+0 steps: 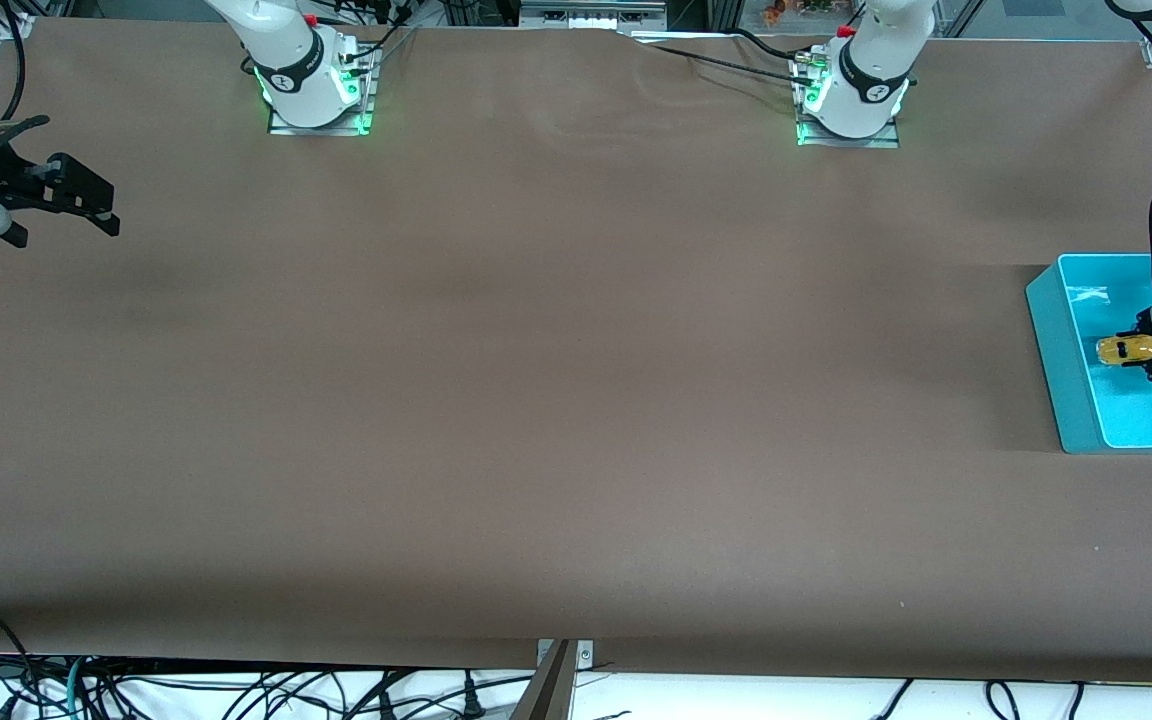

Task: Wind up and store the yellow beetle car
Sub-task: 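Lift the car with the left gripper and carry it into the cyan bin, then open the left gripper to drop the car in the bin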

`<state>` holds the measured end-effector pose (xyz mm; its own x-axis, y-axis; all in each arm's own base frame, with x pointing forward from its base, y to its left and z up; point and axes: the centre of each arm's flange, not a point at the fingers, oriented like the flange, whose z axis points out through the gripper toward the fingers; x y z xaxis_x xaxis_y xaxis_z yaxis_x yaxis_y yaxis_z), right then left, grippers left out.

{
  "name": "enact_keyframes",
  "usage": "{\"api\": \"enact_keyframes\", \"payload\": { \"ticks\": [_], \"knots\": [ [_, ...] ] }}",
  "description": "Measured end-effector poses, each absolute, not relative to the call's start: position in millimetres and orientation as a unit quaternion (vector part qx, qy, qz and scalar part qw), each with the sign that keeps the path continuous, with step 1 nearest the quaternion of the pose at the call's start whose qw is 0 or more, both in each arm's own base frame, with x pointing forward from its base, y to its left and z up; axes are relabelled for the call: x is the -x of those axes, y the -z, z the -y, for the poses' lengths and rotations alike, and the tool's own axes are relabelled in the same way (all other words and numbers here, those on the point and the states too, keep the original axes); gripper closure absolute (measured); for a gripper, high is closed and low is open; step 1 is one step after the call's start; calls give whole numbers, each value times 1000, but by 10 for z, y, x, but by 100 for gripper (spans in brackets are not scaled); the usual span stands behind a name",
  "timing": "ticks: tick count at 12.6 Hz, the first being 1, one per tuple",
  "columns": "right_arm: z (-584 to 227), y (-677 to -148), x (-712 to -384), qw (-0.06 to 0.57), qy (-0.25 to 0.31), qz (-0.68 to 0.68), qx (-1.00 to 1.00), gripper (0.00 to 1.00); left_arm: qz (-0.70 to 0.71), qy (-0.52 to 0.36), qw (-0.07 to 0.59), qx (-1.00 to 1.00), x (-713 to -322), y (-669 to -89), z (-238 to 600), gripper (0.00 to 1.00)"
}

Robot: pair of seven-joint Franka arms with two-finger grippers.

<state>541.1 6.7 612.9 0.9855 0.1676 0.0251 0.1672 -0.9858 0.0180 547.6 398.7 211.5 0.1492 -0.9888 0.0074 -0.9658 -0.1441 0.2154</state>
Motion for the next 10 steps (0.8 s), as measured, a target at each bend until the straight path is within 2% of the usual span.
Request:
{"api": "enact_keyframes", "payload": {
  "ticks": [1,4,5,10],
  "knots": [
    [-67,-6129,-5411,8,-13,-84,-996,0,650,67,84,-752,-5459,-2106,-4018,46],
    [-67,-6128,-5411,8,-13,-84,-996,0,661,61,76,-744,-5484,-2197,-4040,15],
    [-67,-6129,-5411,8,-13,-84,-996,0,663,59,72,-743,-5510,-2289,-4027,2],
    [-66,-6129,-5411,8,-13,-84,-996,0,631,55,61,-771,-5719,-3480,-3560,0]
  ]
}}
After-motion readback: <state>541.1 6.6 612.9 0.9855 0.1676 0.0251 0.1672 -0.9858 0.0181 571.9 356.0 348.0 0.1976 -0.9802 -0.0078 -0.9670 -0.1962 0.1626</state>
